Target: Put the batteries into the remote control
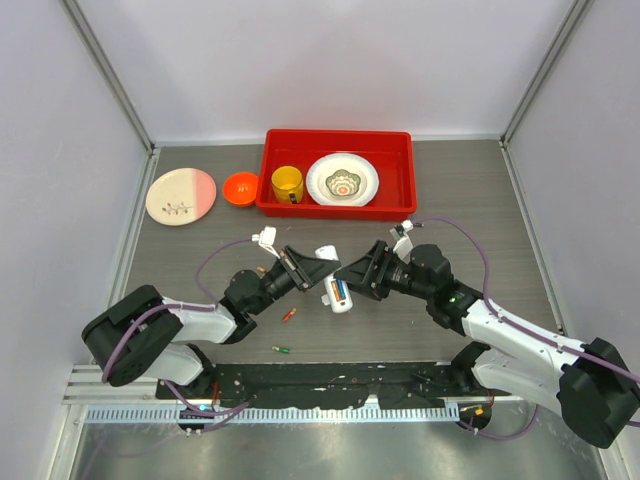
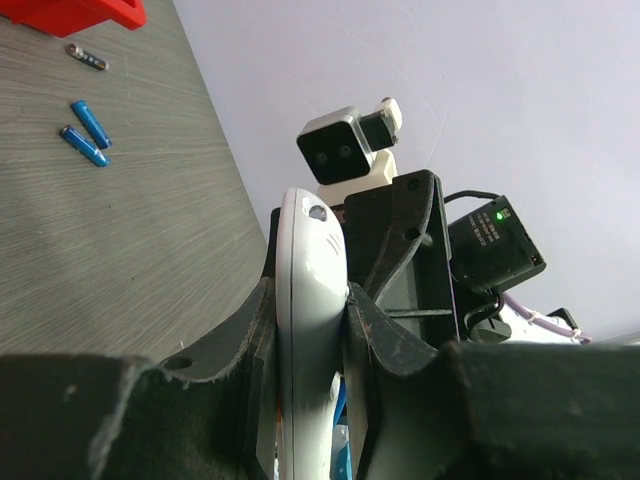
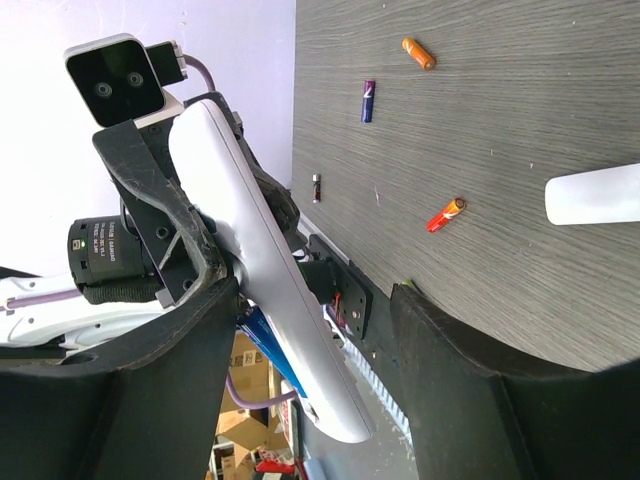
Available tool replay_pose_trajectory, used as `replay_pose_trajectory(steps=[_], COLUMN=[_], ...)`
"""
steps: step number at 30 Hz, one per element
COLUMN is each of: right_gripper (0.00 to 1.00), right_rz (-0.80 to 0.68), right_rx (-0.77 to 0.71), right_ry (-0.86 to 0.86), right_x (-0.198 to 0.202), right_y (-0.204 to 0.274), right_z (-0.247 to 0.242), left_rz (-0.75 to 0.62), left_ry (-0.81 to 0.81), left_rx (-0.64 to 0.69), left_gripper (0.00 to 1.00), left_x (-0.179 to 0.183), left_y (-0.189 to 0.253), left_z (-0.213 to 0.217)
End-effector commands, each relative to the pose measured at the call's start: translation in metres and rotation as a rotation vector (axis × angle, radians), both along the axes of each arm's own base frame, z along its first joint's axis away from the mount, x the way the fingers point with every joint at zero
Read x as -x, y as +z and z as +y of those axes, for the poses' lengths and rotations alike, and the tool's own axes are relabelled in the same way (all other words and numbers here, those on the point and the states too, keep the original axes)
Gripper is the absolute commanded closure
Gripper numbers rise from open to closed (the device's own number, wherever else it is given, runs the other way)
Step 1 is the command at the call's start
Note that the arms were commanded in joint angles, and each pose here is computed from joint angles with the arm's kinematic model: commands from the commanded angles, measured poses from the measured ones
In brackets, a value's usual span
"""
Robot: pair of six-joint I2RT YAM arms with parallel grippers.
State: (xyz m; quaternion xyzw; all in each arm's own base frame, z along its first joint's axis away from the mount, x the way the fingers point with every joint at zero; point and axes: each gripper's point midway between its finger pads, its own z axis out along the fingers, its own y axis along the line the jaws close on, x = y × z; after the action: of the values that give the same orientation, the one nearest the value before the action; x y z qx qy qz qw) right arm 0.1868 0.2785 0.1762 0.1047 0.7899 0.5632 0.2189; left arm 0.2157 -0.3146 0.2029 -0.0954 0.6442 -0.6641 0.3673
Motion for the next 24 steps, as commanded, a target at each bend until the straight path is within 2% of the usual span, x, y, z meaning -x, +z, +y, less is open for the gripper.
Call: replay_pose_trajectory(steps=[1,10,24], right_gripper=[0.34,0.39,0.41], right_rz=[-0.001,-0.022,-0.028], right_rx=[-0.002,0.028,0.068], right_ry=[0.027,0.040,0.055], right_x=[0.003,0.005,0.008], right_y=[-0.004,-0.010,-0.019], right_z=[0.001,0.000,-0.003], left_rz=[-0.221,-0.210,-0.216], left_ry=[0.032,0.047,0.059], left_rx=[0.256,0.301,0.354], left_gripper=[1.00,1.00,1.00], left_x=[0.008,0.003,0.000], left_y=[0.089,0.102,0.120], left_z=[0.016,0.017,0.019])
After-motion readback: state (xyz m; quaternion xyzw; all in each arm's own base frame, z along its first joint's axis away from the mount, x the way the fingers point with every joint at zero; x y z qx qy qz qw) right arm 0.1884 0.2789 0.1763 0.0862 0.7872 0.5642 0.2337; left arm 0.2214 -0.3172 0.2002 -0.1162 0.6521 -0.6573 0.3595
